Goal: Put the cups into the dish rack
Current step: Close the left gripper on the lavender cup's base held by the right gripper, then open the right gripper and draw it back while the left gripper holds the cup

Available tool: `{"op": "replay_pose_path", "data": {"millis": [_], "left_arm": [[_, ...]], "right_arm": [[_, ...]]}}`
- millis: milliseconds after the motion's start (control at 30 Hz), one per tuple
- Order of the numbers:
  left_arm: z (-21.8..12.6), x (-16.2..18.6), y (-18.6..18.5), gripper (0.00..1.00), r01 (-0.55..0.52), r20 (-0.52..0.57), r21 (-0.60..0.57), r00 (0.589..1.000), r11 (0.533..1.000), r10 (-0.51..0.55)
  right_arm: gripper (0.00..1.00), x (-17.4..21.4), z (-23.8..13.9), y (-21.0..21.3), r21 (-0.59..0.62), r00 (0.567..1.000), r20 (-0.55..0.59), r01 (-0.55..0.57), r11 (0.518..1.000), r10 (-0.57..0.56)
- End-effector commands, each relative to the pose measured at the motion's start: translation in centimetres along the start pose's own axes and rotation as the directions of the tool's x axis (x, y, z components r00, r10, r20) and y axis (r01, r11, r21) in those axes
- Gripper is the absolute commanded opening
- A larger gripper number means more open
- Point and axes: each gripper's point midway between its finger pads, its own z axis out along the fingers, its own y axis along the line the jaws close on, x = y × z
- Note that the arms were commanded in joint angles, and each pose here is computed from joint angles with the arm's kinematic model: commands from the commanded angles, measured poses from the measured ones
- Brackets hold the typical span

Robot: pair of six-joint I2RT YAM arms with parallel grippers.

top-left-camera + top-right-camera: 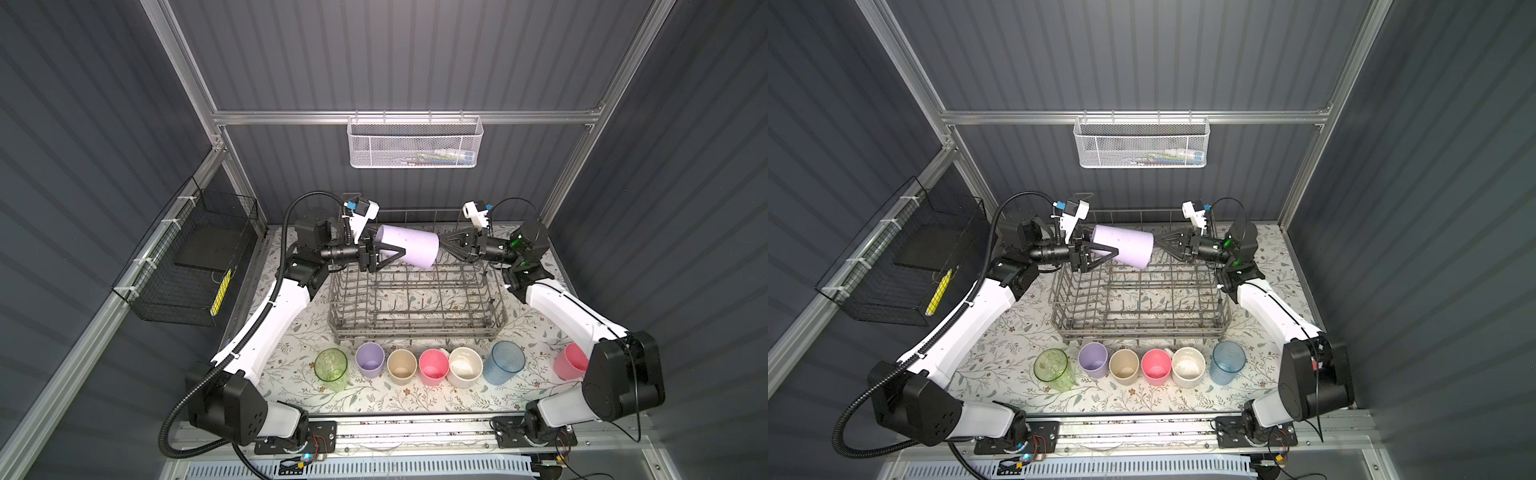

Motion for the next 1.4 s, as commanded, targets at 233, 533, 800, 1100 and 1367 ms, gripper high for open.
{"op": "replay_pose_path", "data": {"millis": [233,533,800,1100,1367], "left_arm": [[-0.2,-0.4,-1.3,0.18,-0.025,0.009,0.020,1.000,0.999,0.025],[-0.1,0.2,1.0,0.20,0.010,-0.035,-0.093,0.999,0.996,-0.014],[-0.3,0.3,4.3,0.20,0.022,-0.092,-0.263,0.995,0.965,-0.048],[-0.9,2.1,9.8,0.20,0.010,-0.212,-0.503,0.968,0.864,-0.134],[0.7,3.2,13.7,0.20,-0.051,-0.312,-0.593,0.935,0.804,-0.171]], "right_arm": [[0.34,-1.0,-2.4,0.5,0.058,0.996,0.066,0.049,0.997,-0.052],[0.35,-1.4,-7.6,-1.6,0.344,0.979,0.167,0.050,0.938,-0.114],[0.35,-1.2,-12.0,-4.1,0.572,0.963,0.215,0.012,0.820,-0.164],[0.34,-0.9,-14.2,-5.8,0.643,0.957,0.232,-0.015,0.765,-0.176],[0.35,-0.8,-15.1,-6.8,0.668,0.957,0.230,-0.024,0.743,-0.177]]}}
